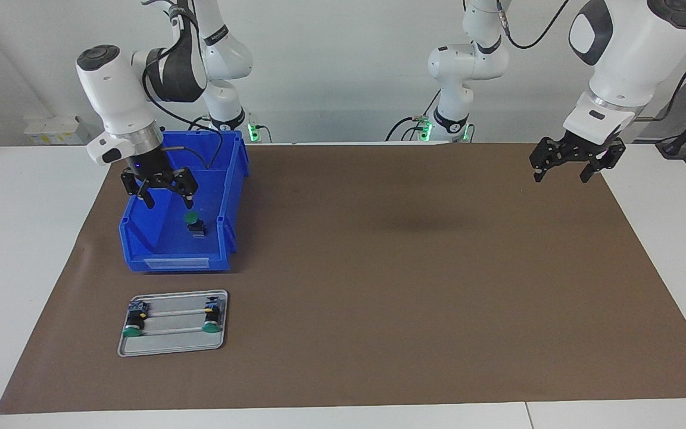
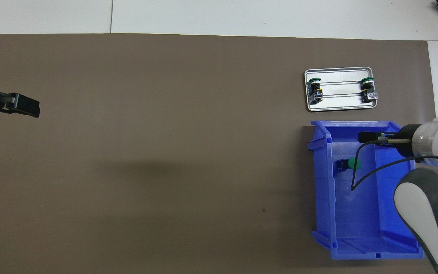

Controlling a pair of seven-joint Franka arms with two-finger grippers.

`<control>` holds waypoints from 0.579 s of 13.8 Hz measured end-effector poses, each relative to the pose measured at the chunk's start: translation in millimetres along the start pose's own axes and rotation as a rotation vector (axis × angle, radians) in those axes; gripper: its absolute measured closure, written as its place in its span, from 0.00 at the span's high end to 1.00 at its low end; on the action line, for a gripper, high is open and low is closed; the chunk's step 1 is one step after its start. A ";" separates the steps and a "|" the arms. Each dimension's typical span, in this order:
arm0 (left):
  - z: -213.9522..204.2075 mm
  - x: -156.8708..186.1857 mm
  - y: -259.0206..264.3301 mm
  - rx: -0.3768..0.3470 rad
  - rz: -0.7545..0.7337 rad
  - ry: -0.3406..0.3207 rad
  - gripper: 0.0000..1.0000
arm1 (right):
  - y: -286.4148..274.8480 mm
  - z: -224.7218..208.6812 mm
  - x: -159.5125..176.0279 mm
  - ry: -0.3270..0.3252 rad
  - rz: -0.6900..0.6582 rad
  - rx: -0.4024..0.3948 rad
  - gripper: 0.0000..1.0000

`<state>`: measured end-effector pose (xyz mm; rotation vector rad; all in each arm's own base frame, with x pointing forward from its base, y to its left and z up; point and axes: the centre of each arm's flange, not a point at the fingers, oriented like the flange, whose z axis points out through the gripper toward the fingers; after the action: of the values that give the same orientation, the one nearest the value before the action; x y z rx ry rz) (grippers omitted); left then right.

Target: Place and press button with both arms

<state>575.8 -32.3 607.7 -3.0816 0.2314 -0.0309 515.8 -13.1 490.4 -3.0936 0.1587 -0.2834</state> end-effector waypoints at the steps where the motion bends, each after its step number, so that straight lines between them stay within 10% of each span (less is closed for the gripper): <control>1: 2.0 0.0 0.3 0.000 0.001 -0.003 1.00 | -4.7 -13.9 7.3 -0.019 0.006 -0.012 1.00; 8: 6.4 0.3 7.5 -0.055 0.000 -0.007 1.00 | -10.6 -111.7 56.1 -0.120 0.015 -0.059 1.00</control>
<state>575.2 -39.5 600.9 -3.1358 0.2363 -0.0139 551.4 -10.9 610.7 -3.1544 0.1905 -0.0943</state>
